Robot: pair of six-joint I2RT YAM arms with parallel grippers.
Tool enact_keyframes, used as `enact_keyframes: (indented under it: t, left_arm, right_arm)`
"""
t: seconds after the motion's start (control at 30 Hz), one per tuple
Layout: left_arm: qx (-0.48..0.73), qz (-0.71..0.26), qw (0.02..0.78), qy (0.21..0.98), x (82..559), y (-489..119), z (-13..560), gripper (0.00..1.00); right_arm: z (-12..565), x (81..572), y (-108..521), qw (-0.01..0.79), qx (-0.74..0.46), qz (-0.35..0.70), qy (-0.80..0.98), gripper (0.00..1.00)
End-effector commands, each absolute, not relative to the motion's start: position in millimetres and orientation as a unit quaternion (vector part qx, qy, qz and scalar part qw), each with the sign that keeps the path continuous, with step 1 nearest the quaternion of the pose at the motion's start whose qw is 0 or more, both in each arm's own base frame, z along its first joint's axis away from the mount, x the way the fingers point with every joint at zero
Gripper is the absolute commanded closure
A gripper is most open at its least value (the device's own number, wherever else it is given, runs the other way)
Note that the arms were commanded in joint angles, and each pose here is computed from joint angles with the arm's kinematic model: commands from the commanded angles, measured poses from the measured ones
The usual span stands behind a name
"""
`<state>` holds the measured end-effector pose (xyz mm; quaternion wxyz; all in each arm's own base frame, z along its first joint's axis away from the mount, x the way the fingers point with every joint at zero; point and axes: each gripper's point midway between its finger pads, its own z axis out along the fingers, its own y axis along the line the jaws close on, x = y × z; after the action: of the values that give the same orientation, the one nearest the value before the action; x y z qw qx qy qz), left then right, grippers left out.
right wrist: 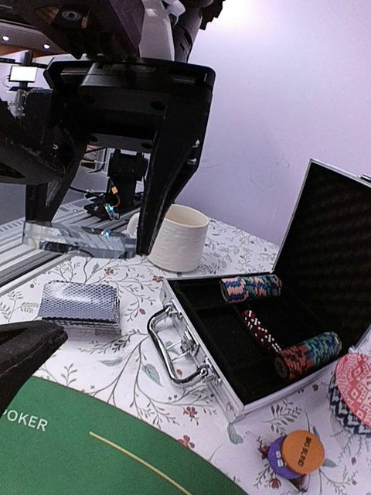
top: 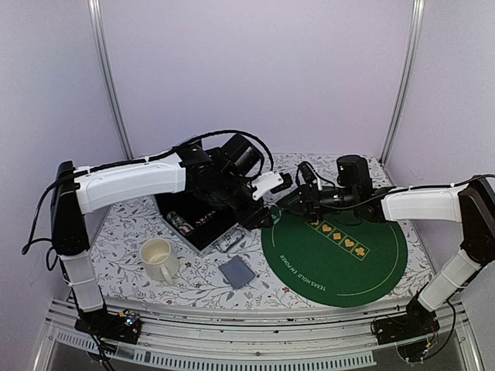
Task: Distribute texas hold em gaming equipment
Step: Pass from the left arm to the right
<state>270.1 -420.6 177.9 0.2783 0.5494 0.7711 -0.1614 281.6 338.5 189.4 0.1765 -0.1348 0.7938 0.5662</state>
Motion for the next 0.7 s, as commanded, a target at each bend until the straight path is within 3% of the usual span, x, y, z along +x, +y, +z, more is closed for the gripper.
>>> enact_keyframes:
  t: [0.0, 0.13, 0.3, 0.43, 0.47, 0.6, 0.67]
  left_arm:
    - [0.538, -0.171, 0.315, 0.763, 278, -428, 201, 0.60]
    - [0.536, -0.169, 0.318, 0.763, 279, -427, 203, 0.59]
    - [0.536, -0.164, 0.318, 0.764, 279, -424, 202, 0.59]
    - [0.536, -0.163, 0.318, 0.765, 278, -423, 202, 0.58]
    - [0.535, -0.164, 0.318, 0.765, 278, -422, 203, 0.53]
    - [0.527, -0.157, 0.327, 0.769, 279, -417, 205, 0.12]
    - [0.517, -0.150, 0.334, 0.774, 282, -411, 203, 0.04]
  right_arm:
    - [192, 272, 358, 0.155, -0.150, 0.600, 0.771, 0.41]
    - [189, 272, 365, 0.146, -0.149, 0.606, 0.768, 0.58]
    - [189, 271, 366, 0.143, -0.152, 0.608, 0.766, 0.86]
    - [188, 269, 365, 0.142, -0.152, 0.606, 0.767, 0.97]
    - [188, 270, 362, 0.145, -0.150, 0.604, 0.769, 0.98]
    - [187, 282, 338, 0.167, -0.128, 0.590, 0.780, 0.98]
    - [182, 292, 317, 0.180, -0.105, 0.573, 0.793, 0.98]
